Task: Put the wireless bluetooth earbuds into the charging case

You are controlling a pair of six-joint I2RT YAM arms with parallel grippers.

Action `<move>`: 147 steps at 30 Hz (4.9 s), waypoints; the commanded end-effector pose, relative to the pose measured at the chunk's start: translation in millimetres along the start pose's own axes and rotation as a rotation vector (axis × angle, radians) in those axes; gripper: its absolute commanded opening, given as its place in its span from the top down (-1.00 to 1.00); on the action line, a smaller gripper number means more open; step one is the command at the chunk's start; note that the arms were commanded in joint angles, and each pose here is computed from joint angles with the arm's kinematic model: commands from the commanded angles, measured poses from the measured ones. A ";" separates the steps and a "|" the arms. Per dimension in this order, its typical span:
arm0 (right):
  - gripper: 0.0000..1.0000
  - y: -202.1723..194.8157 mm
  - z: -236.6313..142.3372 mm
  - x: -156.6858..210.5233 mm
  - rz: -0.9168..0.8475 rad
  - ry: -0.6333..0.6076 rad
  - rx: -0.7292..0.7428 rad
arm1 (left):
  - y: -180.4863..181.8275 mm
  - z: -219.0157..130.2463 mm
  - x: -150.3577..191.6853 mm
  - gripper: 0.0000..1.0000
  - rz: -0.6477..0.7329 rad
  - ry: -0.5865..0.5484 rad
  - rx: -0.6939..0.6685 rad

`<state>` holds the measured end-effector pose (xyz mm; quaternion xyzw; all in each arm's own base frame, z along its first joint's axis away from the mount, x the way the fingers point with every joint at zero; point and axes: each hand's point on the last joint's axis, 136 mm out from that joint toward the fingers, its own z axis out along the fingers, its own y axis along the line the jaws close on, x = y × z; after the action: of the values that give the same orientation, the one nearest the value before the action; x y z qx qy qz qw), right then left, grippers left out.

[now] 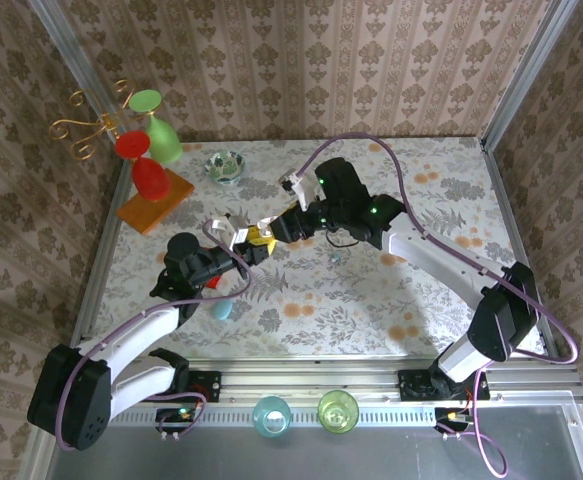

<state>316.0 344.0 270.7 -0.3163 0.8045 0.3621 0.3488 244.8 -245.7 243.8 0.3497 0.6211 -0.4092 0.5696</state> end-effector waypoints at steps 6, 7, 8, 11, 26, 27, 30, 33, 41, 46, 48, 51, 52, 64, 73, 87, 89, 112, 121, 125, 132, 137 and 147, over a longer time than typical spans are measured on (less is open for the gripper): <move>-0.19 -23.1 -28.7 -16.8 0.076 -0.080 0.193 | -2.7 0.5 -26.7 0.99 0.069 -0.071 0.010; -0.17 -25.4 -31.1 -17.8 0.101 -0.084 0.216 | -1.0 0.2 -26.3 0.99 0.078 -0.072 0.000; -0.15 -27.5 -33.1 -18.0 0.124 -0.087 0.235 | 3.6 -0.2 -26.6 0.99 0.088 -0.076 -0.029; -0.08 -25.5 -34.2 -15.3 0.222 -0.088 0.253 | 11.8 -1.4 -22.9 1.00 0.153 -0.076 -0.092; 0.03 -15.2 -9.3 1.7 0.405 0.025 0.236 | 26.2 0.1 -5.9 0.99 0.300 -0.018 -0.187; 0.03 -15.0 -6.7 1.2 0.403 0.032 0.231 | 26.1 0.3 -4.6 0.99 0.302 -0.012 -0.187; 0.03 -15.1 -1.1 2.9 0.403 0.067 0.232 | 24.1 1.4 -1.6 0.99 0.308 0.002 -0.178; 0.06 -17.3 5.3 3.6 0.405 0.090 0.235 | 21.9 2.3 -0.7 0.99 0.318 0.011 -0.169; 0.23 -17.0 13.2 7.2 0.411 0.125 0.223 | 22.2 4.5 6.4 0.99 0.322 0.037 -0.165; 0.29 -15.2 16.5 9.3 0.400 0.139 0.207 | 22.8 6.6 6.5 0.99 0.320 0.039 -0.165; 0.33 -15.1 18.4 10.0 0.383 0.145 0.198 | 22.4 7.1 5.1 0.99 0.312 0.037 -0.163; 0.41 -14.0 19.3 10.8 0.343 0.153 0.182 | 21.8 6.7 2.7 0.99 0.282 0.035 -0.162; 0.43 -13.3 19.8 11.3 0.326 0.157 0.175 | 20.9 6.4 1.4 0.99 0.274 0.034 -0.159; 0.54 -0.7 13.5 16.2 0.123 0.196 -0.003 | 7.1 2.1 -18.4 0.98 0.085 -0.001 -0.057; 0.50 13.7 4.4 25.3 -0.014 0.268 -0.133 | -13.9 2.1 -32.5 0.98 0.003 -0.021 0.086; 0.38 10.8 1.1 19.7 -0.035 0.282 -0.133 | -19.0 1.9 -37.2 0.96 0.010 -0.045 0.128; 0.31 9.3 -3.0 12.5 -0.034 0.252 -0.107 | -16.9 1.8 -35.2 0.96 0.011 -0.043 0.117; -0.30 0.0 -33.1 -5.5 0.090 0.031 0.031 | -17.8 -1.7 -30.0 0.97 0.129 -0.087 0.115; -0.18 -20.1 -25.6 10.9 0.109 0.080 0.087 | -20.1 -3.6 -38.8 0.97 0.129 -0.110 0.117; -0.15 -23.7 -24.6 12.1 0.108 0.087 0.096 | -22.3 -3.5 -42.1 0.97 0.128 -0.119 0.131; -0.20 -5.9 -33.4 -2.0 0.104 0.032 0.015 | -20.1 -2.0 -39.4 0.97 0.146 -0.114 0.125; -0.28 4.9 -46.4 -20.4 0.126 -0.051 -0.048 | -18.6 -1.8 -29.6 0.97 0.194 -0.109 0.119; -0.55 11.7 -30.0 -25.3 0.186 -0.049 -0.117 | -21.9 -1.7 -22.0 0.99 0.261 -0.118 0.143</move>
<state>310.7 323.5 300.8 -0.2580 0.8095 0.4219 0.3164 236.2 -251.6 262.8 0.4141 0.5429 -0.4021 0.6100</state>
